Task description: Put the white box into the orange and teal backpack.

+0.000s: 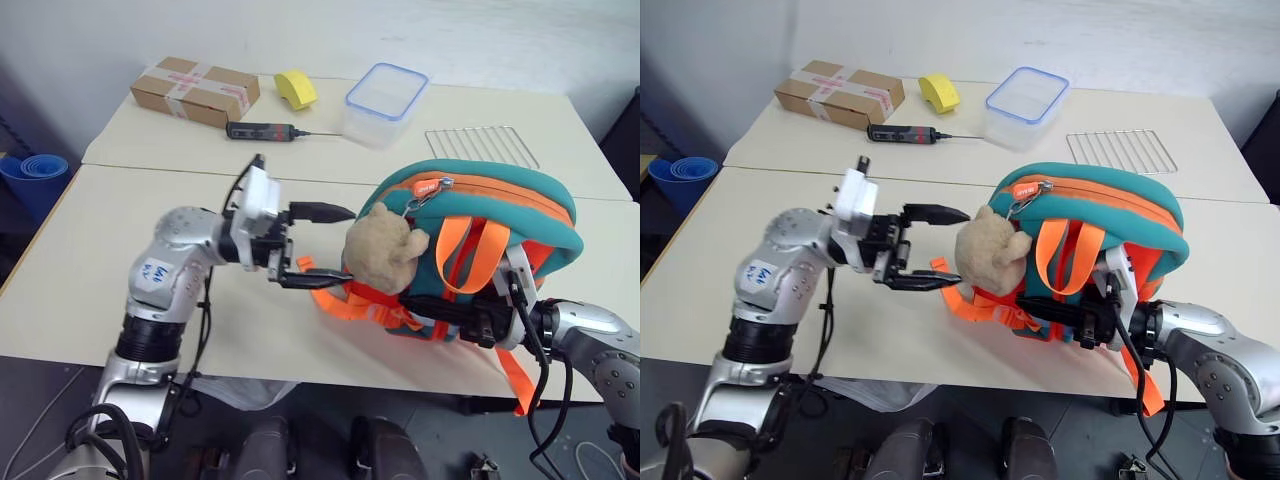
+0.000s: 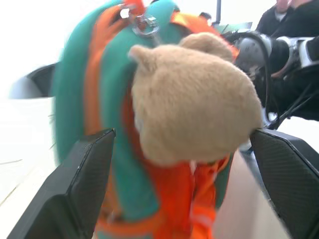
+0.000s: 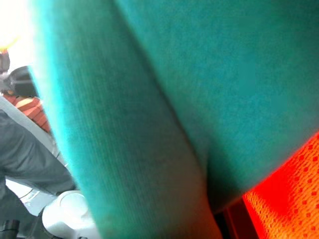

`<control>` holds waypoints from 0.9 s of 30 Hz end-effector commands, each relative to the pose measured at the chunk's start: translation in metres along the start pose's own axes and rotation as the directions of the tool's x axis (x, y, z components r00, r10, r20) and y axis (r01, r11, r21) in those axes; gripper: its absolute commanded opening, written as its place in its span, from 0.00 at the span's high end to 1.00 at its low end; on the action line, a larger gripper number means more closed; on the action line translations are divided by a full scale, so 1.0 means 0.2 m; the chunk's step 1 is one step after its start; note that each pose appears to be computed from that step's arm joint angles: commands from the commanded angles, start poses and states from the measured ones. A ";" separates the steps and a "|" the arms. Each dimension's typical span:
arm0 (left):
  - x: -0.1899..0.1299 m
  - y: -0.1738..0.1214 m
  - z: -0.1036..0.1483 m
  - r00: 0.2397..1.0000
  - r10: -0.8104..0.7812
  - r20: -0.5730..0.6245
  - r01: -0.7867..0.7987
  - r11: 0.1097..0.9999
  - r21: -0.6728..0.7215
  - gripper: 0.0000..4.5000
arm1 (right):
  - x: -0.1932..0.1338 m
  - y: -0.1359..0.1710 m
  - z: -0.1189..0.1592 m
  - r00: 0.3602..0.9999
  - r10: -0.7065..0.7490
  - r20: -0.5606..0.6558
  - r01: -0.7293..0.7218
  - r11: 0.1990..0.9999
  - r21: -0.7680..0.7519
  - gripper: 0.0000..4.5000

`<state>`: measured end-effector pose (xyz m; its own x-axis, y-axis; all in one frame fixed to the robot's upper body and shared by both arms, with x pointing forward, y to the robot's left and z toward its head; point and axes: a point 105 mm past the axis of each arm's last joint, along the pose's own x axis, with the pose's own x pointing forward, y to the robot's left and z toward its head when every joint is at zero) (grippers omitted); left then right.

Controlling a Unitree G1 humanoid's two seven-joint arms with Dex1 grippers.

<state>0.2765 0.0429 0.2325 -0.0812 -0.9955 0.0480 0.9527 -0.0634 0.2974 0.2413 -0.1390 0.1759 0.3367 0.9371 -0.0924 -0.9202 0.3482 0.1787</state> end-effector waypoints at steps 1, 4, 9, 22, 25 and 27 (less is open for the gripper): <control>0.10 -0.03 0.03 1.000 -0.015 0.022 0.014 0.999 0.039 0.10 | 0.01 0.02 0.01 0.999 0.031 -0.014 -0.031 1.000 0.003 1.00; 0.14 -0.04 0.05 0.997 -0.008 0.074 0.007 1.000 0.021 0.27 | 0.01 0.03 0.01 0.999 0.035 -0.014 -0.035 0.999 0.004 1.00; 0.08 -0.01 0.03 0.999 0.034 0.032 -0.035 0.999 0.029 0.59 | 0.00 0.02 0.02 1.000 0.015 -0.013 -0.015 1.000 0.005 1.00; -0.47 0.29 0.06 0.927 0.310 -0.212 -0.303 0.951 0.062 0.88 | -0.12 0.00 0.03 0.986 -0.130 0.109 0.125 0.991 0.049 1.00; -0.54 0.34 0.05 0.907 0.358 -0.223 -0.357 0.933 0.046 0.88 | -0.17 -0.03 0.03 0.969 -0.195 0.152 0.187 0.980 0.069 1.00; -0.57 0.32 -0.06 0.880 0.330 -0.342 -0.319 0.944 0.088 0.88 | -0.23 -0.05 0.02 0.951 -0.244 0.192 0.230 0.969 0.092 1.00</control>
<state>0.3457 0.1361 0.2384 0.2860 -0.9507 -0.1196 0.9261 0.2422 0.2894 0.2356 -0.1707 0.1746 0.5303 0.8478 0.0094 -0.8206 0.5105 0.2569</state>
